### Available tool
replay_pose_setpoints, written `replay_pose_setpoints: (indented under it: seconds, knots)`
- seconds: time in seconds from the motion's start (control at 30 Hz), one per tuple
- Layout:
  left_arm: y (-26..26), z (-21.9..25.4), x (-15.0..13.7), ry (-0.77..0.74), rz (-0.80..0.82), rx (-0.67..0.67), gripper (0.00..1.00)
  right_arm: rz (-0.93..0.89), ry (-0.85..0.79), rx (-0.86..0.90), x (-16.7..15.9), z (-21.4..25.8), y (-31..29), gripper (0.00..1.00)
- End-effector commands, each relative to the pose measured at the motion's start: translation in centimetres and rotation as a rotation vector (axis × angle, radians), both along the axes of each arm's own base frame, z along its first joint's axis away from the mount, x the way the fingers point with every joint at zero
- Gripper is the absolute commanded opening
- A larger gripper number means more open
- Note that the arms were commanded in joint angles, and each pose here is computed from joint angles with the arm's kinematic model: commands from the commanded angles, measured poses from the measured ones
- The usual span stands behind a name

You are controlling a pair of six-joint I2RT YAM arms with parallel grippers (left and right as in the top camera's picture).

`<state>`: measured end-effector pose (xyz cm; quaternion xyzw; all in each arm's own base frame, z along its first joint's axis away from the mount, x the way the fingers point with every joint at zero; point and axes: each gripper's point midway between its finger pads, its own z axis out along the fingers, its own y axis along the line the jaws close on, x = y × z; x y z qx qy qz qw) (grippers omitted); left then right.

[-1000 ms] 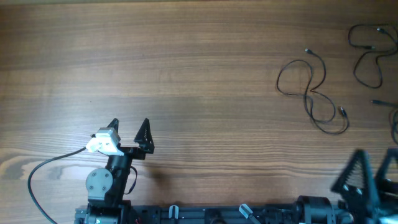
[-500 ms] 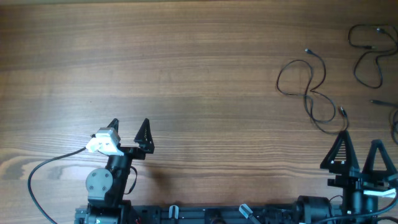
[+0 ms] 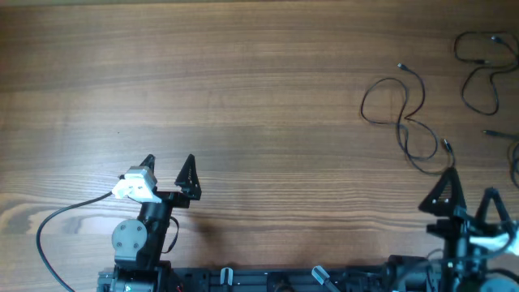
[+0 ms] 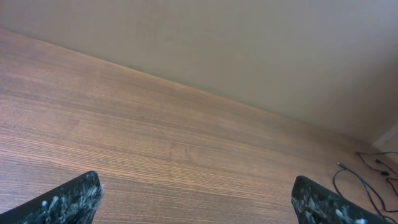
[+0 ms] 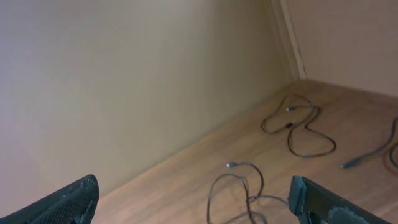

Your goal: Untangle cables

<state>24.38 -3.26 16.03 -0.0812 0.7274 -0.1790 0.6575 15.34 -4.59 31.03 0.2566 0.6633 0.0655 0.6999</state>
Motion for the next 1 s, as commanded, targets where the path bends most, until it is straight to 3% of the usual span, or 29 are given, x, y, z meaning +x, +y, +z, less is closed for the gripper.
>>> replay_pose_setpoints:
  seconds: [0.0, 0.47, 0.97]
  knots:
    - [0.2, -0.3, 0.0, 0.0, 0.013, 0.01, 1.0, -0.019, 0.063, -0.016, 1.9, -3.3, -0.5, 1.0]
    - [0.2, -0.3, 0.0, -0.001, 0.012, 0.01, 1.0, 0.014, 0.055, -0.016, 6.7, -9.5, -0.3, 1.0]
    - [0.2, -0.3, 0.0, -0.001, 0.012, 0.01, 1.0, 0.021, 0.041, -0.016, 8.4, -13.4, -0.3, 1.0]
